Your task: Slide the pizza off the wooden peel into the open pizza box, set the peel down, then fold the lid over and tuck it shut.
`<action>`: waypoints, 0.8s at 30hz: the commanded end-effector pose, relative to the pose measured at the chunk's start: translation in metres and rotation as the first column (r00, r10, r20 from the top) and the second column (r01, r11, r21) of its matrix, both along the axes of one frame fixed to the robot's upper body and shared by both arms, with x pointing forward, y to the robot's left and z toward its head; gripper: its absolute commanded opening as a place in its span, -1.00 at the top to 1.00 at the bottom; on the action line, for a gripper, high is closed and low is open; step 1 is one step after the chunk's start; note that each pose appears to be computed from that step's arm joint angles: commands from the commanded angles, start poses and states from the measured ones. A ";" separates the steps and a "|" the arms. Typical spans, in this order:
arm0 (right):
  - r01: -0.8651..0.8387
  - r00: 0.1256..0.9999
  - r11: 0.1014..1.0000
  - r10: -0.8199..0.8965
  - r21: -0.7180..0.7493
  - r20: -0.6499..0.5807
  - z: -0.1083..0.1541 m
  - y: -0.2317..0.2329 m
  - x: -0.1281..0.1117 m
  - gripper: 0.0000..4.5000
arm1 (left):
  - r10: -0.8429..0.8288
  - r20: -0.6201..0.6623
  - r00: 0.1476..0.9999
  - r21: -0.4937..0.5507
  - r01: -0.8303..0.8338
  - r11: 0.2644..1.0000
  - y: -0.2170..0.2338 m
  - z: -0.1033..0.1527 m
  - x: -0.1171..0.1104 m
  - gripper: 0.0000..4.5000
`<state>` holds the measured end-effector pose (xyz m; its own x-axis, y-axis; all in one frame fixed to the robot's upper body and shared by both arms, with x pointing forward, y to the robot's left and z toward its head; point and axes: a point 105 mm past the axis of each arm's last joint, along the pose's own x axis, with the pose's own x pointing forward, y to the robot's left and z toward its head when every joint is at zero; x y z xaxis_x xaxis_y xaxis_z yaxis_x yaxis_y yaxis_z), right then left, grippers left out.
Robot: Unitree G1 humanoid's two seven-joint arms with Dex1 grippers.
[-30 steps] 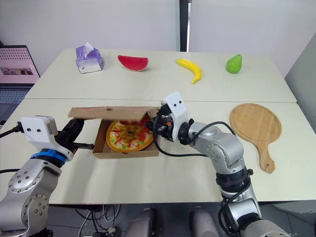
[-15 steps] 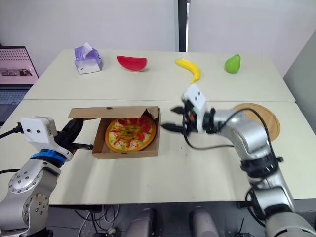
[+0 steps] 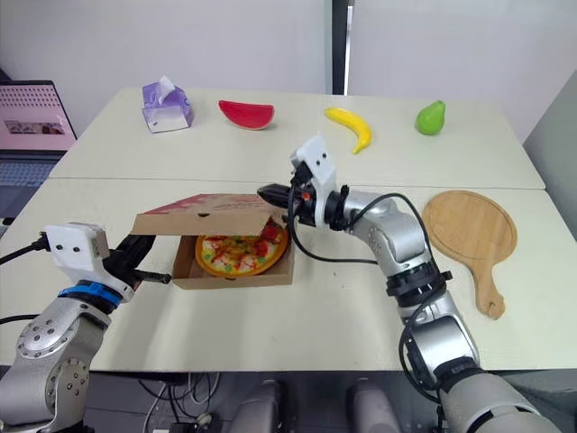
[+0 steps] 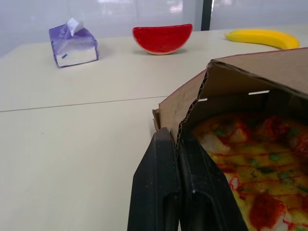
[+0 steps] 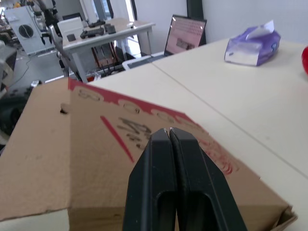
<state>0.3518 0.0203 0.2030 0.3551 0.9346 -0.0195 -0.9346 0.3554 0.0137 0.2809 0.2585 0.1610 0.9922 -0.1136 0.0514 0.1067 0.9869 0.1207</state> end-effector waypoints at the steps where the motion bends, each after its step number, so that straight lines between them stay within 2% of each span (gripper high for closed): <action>1: -0.030 0.998 0.999 0.029 0.015 0.060 0.010 0.006 -0.009 1.00 | -0.018 0.014 1.000 0.027 0.017 0.999 0.000 0.003 -0.006 0.82; 6: -0.033 0.998 0.999 0.033 0.001 0.056 0.003 0.007 -0.011 1.00 | 0.032 -0.039 0.999 0.040 -0.030 0.999 0.020 -0.008 -0.023 0.21; 9: -0.038 0.998 0.999 0.039 -0.007 0.052 -0.002 0.008 -0.012 1.00 | -0.014 -0.083 0.996 0.031 0.017 0.999 0.027 -0.011 -0.033 0.21; 12: -0.045 0.998 0.999 0.046 -0.012 0.051 -0.005 0.010 -0.014 1.00 | -0.061 -0.100 0.993 0.039 0.065 0.997 0.045 0.003 -0.035 0.21; 15: -0.047 0.997 0.999 0.048 -0.023 0.053 -0.010 0.011 -0.014 1.00 | -0.149 -0.085 0.985 0.018 0.151 0.988 0.053 0.034 -0.027 0.44; 19: -0.045 0.997 0.998 0.048 -0.042 0.057 -0.017 0.010 -0.015 1.00 | -0.341 -0.132 0.931 -0.021 0.341 0.940 0.035 0.055 -0.012 0.98; 24: -0.035 0.997 0.998 0.039 -0.056 0.064 -0.021 0.009 -0.014 1.00 | -0.482 -0.256 0.838 -0.023 0.493 0.870 0.011 0.037 0.003 0.99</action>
